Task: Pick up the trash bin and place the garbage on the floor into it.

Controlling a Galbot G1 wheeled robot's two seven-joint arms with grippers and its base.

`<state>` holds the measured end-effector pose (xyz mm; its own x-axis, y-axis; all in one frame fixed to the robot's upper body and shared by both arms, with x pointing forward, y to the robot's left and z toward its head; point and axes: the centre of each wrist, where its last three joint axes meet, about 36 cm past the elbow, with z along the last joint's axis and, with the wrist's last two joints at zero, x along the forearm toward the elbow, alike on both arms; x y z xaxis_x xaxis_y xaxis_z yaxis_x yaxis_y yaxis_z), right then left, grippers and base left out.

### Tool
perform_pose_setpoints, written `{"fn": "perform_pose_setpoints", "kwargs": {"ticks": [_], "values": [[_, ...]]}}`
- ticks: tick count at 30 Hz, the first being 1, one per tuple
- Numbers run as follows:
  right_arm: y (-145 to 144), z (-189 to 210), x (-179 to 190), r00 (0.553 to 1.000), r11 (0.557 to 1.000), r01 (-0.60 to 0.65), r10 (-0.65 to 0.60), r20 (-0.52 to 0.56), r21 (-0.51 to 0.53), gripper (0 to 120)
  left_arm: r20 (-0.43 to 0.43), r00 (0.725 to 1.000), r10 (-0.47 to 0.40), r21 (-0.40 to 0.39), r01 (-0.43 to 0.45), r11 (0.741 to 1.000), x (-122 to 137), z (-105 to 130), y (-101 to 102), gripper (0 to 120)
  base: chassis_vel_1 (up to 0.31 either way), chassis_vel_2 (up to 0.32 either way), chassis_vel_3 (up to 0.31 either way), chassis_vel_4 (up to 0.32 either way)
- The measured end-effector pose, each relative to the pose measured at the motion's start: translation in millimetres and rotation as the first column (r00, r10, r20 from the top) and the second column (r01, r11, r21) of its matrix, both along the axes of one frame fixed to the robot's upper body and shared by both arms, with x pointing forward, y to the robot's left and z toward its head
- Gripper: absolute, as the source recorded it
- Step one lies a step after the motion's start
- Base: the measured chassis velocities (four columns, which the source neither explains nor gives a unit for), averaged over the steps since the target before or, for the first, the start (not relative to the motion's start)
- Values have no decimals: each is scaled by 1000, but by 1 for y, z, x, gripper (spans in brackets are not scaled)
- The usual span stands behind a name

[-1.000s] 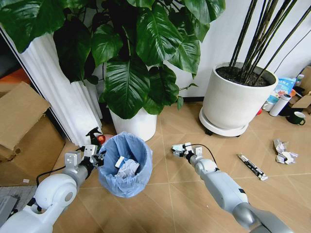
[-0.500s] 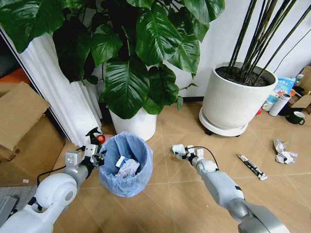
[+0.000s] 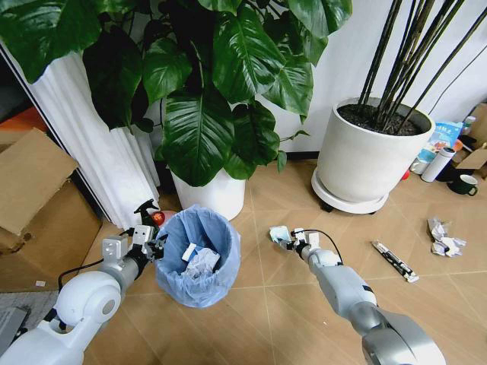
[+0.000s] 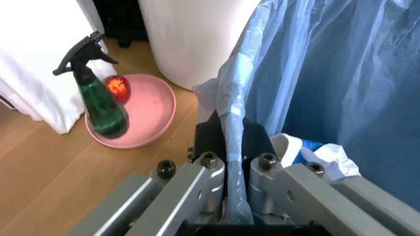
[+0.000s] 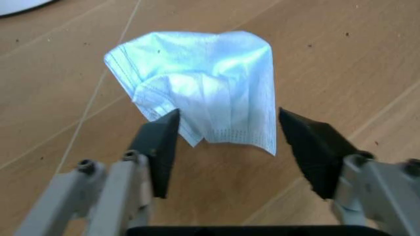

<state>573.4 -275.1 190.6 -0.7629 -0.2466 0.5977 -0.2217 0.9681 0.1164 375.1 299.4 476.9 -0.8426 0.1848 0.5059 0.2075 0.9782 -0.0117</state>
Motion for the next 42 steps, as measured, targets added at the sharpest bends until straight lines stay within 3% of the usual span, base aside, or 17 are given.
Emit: {"fn": "perform_pose_setpoints", "kwargs": {"ticks": [6,10,16,24,33,42], "values": [[0,-2,0,1000,1000,9,-9,-8,2,38,3,1000,-1,3,1,1000,1,1,1,0,0,0,0,0],[-1,-2,1,1000,1000,18,-18,-11,8,18,3,1000,-4,6,4,1000,3,1,3,0,0,0,0,0],[-3,-2,1,1000,1000,27,-27,-14,10,0,5,1000,-5,7,5,1000,5,2,4,0,0,0,0,0],[-5,-2,1,999,999,32,-31,-13,12,0,7,1000,-7,10,7,1000,6,2,6,0,0,0,0,0],[5,2,-5,995,997,-75,76,72,-22,0,5,1000,-9,17,9,1000,4,3,7,0,0,0,0,0],[9,3,0,992,995,-87,90,86,-41,0,8,1000,-12,23,11,1000,3,6,7,0,0,0,0,0]]}}
